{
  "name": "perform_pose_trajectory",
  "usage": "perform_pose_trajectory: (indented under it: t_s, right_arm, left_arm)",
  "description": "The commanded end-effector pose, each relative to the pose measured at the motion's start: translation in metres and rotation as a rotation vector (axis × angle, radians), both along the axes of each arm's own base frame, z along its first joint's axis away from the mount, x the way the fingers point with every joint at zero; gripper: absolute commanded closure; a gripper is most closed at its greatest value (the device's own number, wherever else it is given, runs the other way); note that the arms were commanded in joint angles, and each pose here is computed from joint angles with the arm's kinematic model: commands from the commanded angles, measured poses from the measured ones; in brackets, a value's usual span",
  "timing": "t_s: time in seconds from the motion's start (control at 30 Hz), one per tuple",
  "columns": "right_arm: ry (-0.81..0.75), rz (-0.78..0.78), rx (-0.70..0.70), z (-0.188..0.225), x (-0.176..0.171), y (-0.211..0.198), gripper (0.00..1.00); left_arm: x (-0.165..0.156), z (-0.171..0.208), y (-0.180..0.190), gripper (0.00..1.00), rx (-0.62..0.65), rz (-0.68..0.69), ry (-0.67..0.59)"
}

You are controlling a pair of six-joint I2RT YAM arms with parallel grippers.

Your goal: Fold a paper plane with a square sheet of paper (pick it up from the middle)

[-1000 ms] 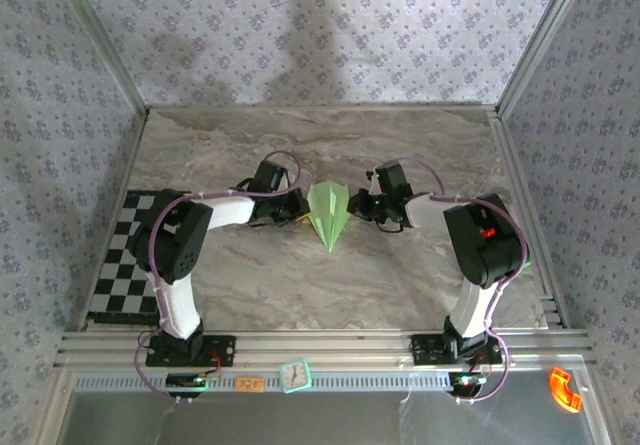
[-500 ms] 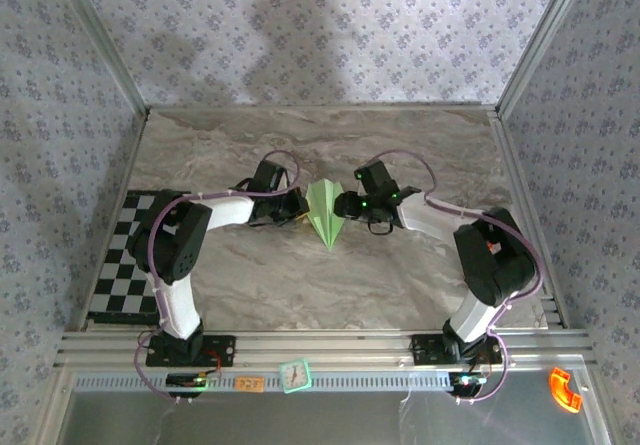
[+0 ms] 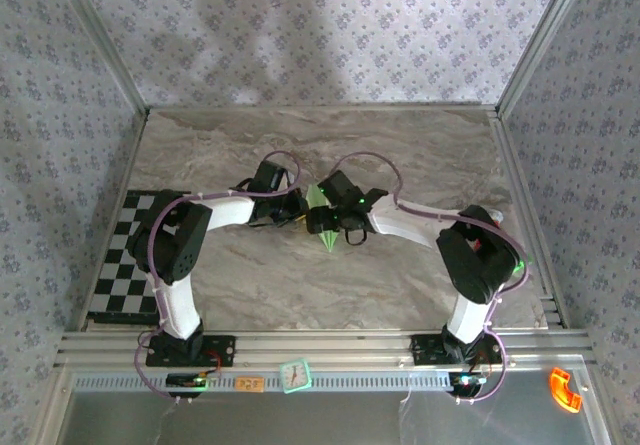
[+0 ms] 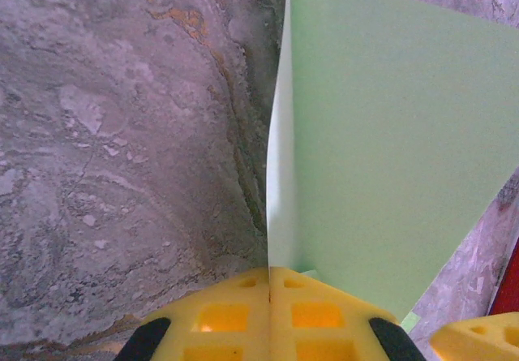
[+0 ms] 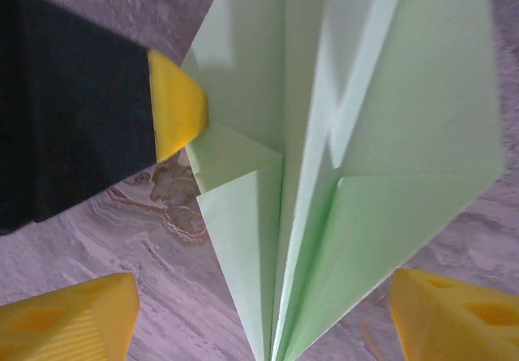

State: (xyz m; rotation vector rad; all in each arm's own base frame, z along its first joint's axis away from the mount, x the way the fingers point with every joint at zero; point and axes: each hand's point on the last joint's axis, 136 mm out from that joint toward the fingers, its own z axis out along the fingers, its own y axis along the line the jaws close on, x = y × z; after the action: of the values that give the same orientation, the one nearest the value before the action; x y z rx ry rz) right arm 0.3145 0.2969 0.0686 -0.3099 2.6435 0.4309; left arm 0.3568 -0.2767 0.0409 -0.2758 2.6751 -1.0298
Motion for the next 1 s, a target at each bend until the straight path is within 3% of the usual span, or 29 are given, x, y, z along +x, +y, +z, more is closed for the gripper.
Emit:
perform_pose_trajectory:
  t_s: [0.0,0.23,0.53,0.97]
  right_arm:
    - [0.011,0.002,-0.083,-0.011,0.000,-0.004,0.14]
    - [0.035,0.001,-0.132,-0.020,0.002,-0.003,0.14]
    - [0.055,-0.003,-0.151,-0.026,0.004,-0.007,0.21]
    - [0.034,-0.047,-0.139,-0.016,0.009,-0.013,0.48]
  left_arm:
    - [0.004,0.025,-0.008,0.97,-0.030,-0.004,-0.031]
    - [0.004,0.028,-0.010,0.96,-0.040,-0.012,-0.033]
    - [0.004,0.028,-0.010,0.96,-0.044,-0.017,-0.033]
    - [0.002,0.027,-0.009,0.96,-0.039,-0.019,-0.032]
